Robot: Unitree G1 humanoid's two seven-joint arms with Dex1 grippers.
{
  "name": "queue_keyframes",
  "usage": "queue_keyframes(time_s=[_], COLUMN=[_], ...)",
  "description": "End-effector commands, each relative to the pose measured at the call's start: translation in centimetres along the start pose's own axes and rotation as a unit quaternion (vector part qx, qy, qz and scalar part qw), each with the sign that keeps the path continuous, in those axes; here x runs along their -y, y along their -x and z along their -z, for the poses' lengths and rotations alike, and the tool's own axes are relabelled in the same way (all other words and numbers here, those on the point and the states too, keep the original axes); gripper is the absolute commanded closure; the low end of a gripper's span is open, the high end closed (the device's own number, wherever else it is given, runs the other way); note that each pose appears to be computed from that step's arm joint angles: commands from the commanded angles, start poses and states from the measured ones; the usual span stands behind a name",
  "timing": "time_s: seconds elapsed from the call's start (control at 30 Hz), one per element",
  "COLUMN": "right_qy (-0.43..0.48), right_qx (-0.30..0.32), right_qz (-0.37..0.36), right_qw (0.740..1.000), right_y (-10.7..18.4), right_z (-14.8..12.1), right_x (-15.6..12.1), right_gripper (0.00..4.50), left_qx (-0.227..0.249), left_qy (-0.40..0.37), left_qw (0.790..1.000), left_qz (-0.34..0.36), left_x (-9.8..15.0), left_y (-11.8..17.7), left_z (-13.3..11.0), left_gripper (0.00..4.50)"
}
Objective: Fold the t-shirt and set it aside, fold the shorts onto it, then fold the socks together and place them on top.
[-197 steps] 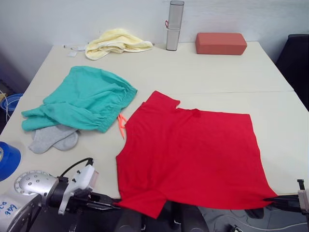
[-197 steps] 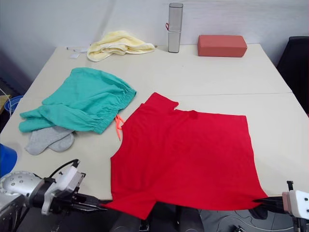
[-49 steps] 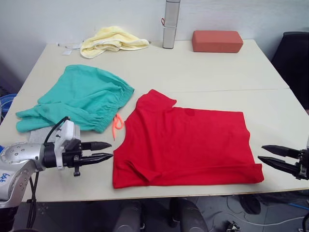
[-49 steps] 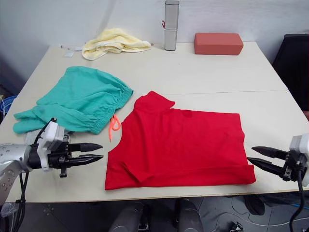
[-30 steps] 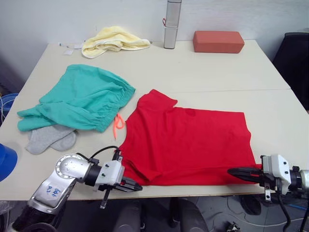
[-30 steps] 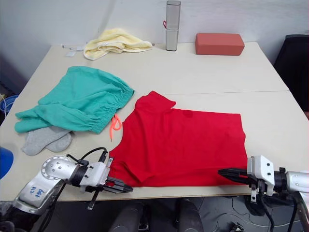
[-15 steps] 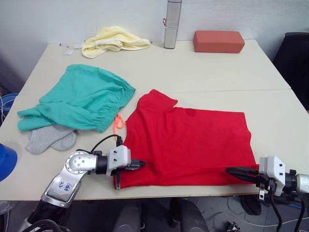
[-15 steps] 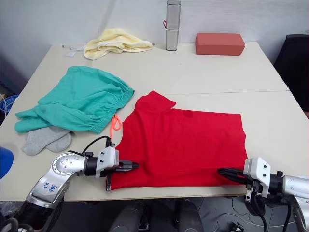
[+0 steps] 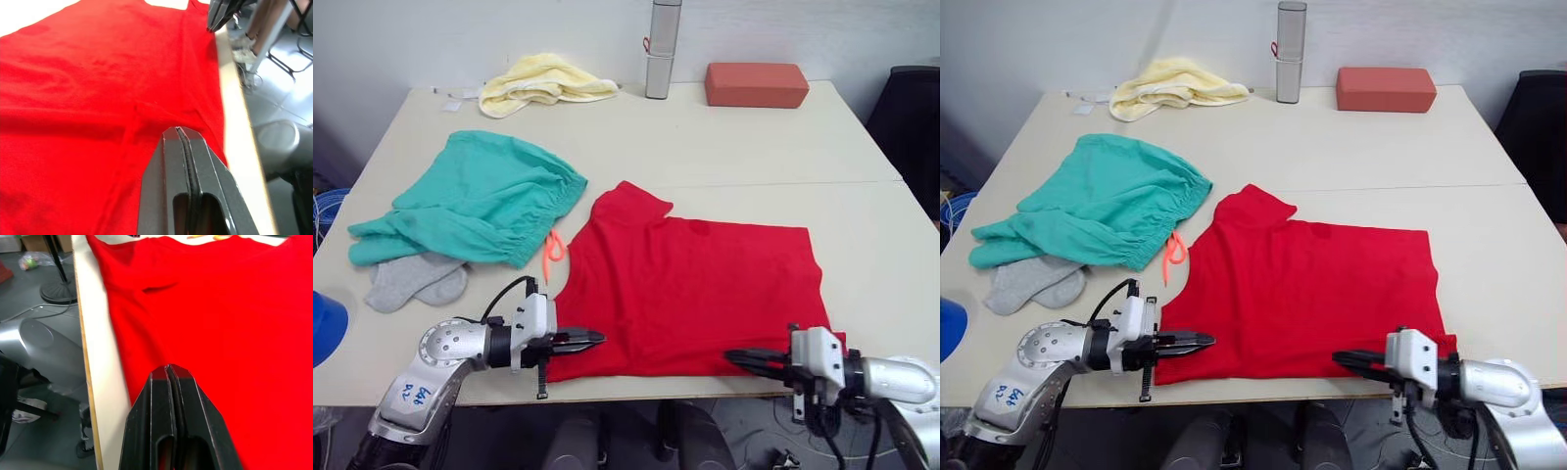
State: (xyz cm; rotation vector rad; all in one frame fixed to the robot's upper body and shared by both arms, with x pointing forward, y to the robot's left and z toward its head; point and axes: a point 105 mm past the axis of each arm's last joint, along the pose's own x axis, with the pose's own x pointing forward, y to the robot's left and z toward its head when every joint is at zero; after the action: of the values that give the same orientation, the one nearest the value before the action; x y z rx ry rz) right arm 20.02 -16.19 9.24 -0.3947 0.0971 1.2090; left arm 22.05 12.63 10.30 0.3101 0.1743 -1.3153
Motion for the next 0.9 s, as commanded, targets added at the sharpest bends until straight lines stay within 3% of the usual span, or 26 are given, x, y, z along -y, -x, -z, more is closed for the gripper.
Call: queue_keyframes(time_s=[0.03, 0.2, 0.5, 0.7, 0.8, 0.9], right_qy=[-0.003, -0.020, -0.032, -0.046, -0.049, -0.045], right_qx=[-0.009, -0.036, -0.109, -0.142, -0.147, -0.107], right_qz=[0.027, 0.075, 0.169, 0.220, 0.253, 0.267], right_qw=[1.000, 0.996, 0.979, 0.964, 0.955, 0.957], right_y=[-1.2, -0.5, 7.3, 12.0, 14.4, 14.8], right_z=[0.5, 2.0, 4.9, 6.7, 7.1, 5.7], right_x=[0.2, 1.5, 3.6, 4.0, 4.6, 5.4], right_gripper=[4.46, 4.46, 4.46, 4.46, 4.46, 4.46], left_qx=[-0.023, -0.084, -0.152, -0.142, -0.095, -0.069], left_qy=[-0.005, 0.019, 0.063, 0.060, 0.038, 0.016], left_qw=[0.999, 0.993, 0.973, 0.973, 0.980, 0.982], left_qz=[-0.028, -0.076, -0.161, -0.173, -0.171, -0.174], left_x=[-0.1, -0.5, -2.0, -2.3, -2.6, -3.0], left_y=[-0.3, 0.1, 2.1, 2.4, 3.0, 4.1], left_z=[0.4, 2.7, 5.6, 5.5, 4.0, 3.0], left_gripper=[4.50, 4.50, 4.50, 4.50, 4.50, 4.50])
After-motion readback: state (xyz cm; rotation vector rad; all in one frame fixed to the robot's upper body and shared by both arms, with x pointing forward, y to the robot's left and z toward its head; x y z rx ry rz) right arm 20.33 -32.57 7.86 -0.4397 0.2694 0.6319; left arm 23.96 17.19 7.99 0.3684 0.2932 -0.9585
